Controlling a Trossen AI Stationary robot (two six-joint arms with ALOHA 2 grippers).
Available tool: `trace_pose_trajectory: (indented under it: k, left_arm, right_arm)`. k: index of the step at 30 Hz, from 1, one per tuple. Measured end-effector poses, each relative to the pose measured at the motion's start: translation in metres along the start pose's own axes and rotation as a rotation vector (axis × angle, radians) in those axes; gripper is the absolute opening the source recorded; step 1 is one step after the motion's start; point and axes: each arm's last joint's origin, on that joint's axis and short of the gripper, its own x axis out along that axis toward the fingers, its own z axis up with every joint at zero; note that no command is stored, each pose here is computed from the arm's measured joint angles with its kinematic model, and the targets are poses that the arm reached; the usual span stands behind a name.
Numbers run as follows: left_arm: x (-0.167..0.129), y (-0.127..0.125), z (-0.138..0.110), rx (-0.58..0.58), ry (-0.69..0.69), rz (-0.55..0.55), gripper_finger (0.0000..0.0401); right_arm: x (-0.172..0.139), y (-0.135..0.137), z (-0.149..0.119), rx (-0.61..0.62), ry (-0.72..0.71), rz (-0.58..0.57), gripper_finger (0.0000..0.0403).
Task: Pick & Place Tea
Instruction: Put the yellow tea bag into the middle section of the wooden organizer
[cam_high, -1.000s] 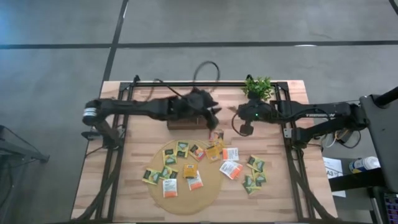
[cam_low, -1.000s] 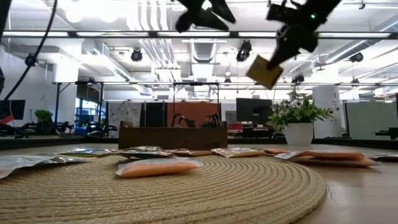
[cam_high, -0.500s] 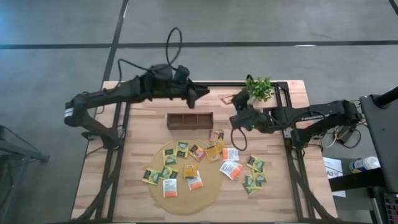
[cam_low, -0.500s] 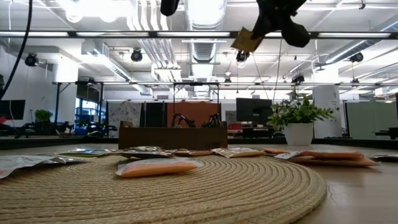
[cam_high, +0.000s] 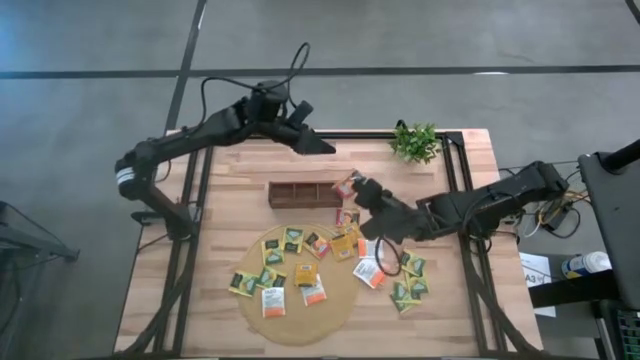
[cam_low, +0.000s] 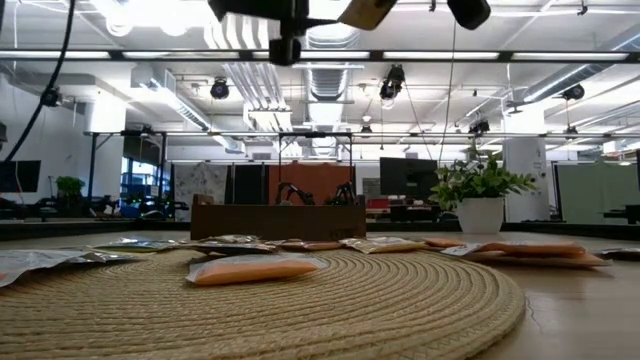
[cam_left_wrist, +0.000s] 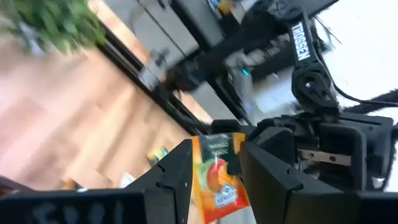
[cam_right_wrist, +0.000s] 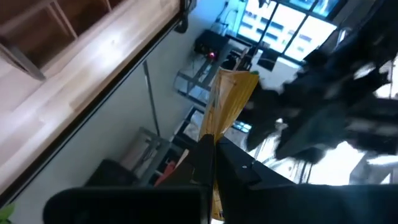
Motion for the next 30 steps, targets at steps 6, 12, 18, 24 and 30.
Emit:
trace_pose_trajectory:
  k: [6,12,18,24,30]
  left_arm:
    - [0.015,0.026,0.001,-0.099,0.147,-0.095,0.0128]
    - [0.031,0.036,-0.002,-0.152,0.230,-0.163,0.0128]
    - [0.039,0.032,-0.001,-0.137,0.234,-0.221,0.0128]
    - [0.043,0.034,-0.002,-0.140,0.235,-0.220,0.0128]
    - [0.053,0.046,-0.003,-0.167,0.229,-0.181,0.0128]
  right_arm:
    - [-0.001,0.000,0.013,-0.026,0.050,-0.013,0.0009]
    - [-0.002,-0.002,0.010,-0.018,0.096,-0.027,0.0009]
    - [-0.002,-0.002,0.010,-0.018,0.109,-0.032,0.0009]
    - [-0.001,-0.004,0.010,-0.006,0.110,-0.040,0.0009]
    - [-0.001,-0.004,0.009,0.000,0.125,-0.044,0.0009]
